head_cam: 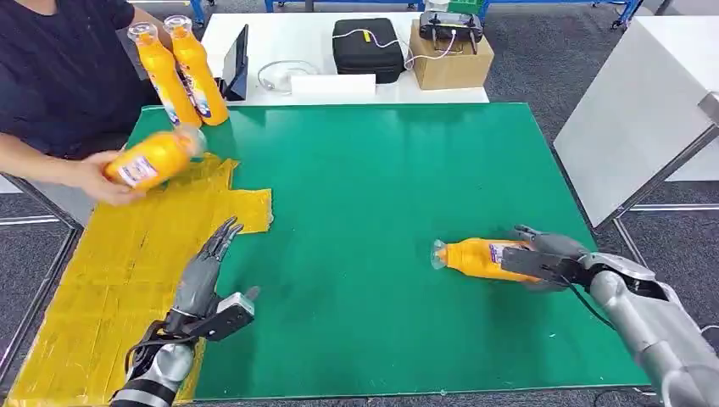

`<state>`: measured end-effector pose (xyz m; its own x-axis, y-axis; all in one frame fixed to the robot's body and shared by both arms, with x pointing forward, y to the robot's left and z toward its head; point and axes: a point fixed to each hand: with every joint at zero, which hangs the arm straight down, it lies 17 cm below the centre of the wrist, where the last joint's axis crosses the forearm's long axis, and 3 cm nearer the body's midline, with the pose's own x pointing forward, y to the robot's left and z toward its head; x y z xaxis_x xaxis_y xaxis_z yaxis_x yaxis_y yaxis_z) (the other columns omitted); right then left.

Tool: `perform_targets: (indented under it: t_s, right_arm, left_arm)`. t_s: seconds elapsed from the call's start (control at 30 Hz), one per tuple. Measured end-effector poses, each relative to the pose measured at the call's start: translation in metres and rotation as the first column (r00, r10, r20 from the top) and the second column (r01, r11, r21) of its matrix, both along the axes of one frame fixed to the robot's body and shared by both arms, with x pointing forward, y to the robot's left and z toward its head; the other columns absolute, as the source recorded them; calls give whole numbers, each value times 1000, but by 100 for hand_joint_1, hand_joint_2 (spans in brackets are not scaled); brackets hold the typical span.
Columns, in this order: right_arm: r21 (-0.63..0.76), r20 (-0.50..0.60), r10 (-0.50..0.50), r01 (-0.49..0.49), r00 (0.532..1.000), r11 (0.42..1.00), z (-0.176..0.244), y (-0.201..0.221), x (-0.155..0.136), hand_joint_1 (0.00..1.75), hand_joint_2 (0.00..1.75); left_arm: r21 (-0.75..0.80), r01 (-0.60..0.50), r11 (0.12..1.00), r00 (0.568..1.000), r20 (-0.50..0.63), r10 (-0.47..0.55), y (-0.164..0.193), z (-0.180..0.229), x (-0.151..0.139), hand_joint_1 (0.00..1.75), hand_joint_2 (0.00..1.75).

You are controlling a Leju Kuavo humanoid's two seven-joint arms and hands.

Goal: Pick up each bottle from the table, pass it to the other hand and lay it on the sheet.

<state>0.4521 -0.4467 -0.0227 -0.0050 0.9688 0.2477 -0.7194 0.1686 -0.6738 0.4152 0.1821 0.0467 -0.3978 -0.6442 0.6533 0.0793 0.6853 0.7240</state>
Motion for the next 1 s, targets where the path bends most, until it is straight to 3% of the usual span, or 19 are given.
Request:
perform_targets:
  t_s: [0.23,0.37,0.47,0.63,0.83,1.0]
  right_arm:
    - [-42,-31,-29,27,999,999,8,-33,-15,175,175]
    - [-38,65,-45,47,997,998,10,-31,-6,175,175]
    - [12,247,-47,45,968,999,14,4,16,175,175]
    - [183,434,-59,-24,899,983,29,109,29,175,175]
    - [357,597,-97,-155,797,921,82,229,3,175,175]
    - [479,682,-138,-296,719,827,142,284,-25,175,175]
  left_arm:
    - [-45,14,999,1000,-22,-15,-6,-2,3,0,175]
    - [-177,64,982,992,-92,-81,-22,-5,-7,0,175]
    - [-371,122,921,969,-156,-192,-46,4,-27,0,175]
    - [-661,121,740,938,-167,-303,-66,42,-49,0,175]
    - [-748,106,655,961,-94,-262,-70,88,-67,0,175]
    - [-894,127,430,945,-23,-327,-72,123,-86,0,175]
